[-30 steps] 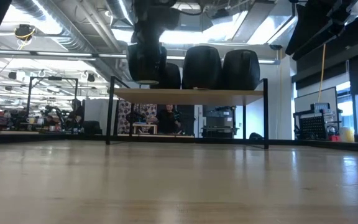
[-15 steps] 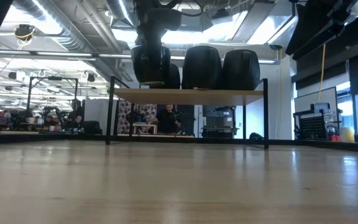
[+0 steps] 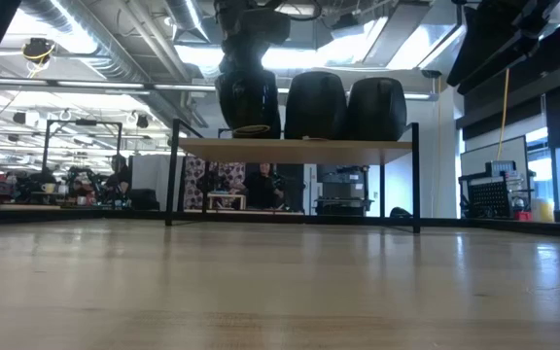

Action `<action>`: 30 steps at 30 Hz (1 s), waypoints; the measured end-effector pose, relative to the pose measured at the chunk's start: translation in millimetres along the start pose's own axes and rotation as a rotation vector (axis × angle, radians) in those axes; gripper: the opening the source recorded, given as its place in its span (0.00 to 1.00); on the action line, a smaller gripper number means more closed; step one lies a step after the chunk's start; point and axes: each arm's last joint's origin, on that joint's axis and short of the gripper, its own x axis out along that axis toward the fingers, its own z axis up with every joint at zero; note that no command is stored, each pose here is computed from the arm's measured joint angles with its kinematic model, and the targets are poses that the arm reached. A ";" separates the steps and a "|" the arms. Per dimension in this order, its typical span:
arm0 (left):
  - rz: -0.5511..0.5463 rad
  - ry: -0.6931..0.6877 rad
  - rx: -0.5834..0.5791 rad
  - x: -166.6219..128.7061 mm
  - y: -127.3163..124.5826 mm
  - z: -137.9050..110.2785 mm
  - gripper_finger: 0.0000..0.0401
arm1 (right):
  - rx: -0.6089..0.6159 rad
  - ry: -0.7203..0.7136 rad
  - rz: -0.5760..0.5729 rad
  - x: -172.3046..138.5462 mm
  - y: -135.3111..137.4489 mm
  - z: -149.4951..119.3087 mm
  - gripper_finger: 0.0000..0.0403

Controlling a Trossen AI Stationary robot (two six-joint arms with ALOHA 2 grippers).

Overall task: Place coffee mugs
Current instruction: Put the black cup on the shelf aligned with the other black cup

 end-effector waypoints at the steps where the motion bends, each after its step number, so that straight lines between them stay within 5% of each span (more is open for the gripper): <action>1: 0.000 -0.001 0.001 0.0 0.0 0.1 0.08 | 0.000 0.001 0.001 0.0 0.1 0.0 0.68; 30: 0.006 -0.065 0.000 -0.2 0.1 6.3 0.13 | 0.025 0.019 0.039 0.0 2.9 0.5 0.68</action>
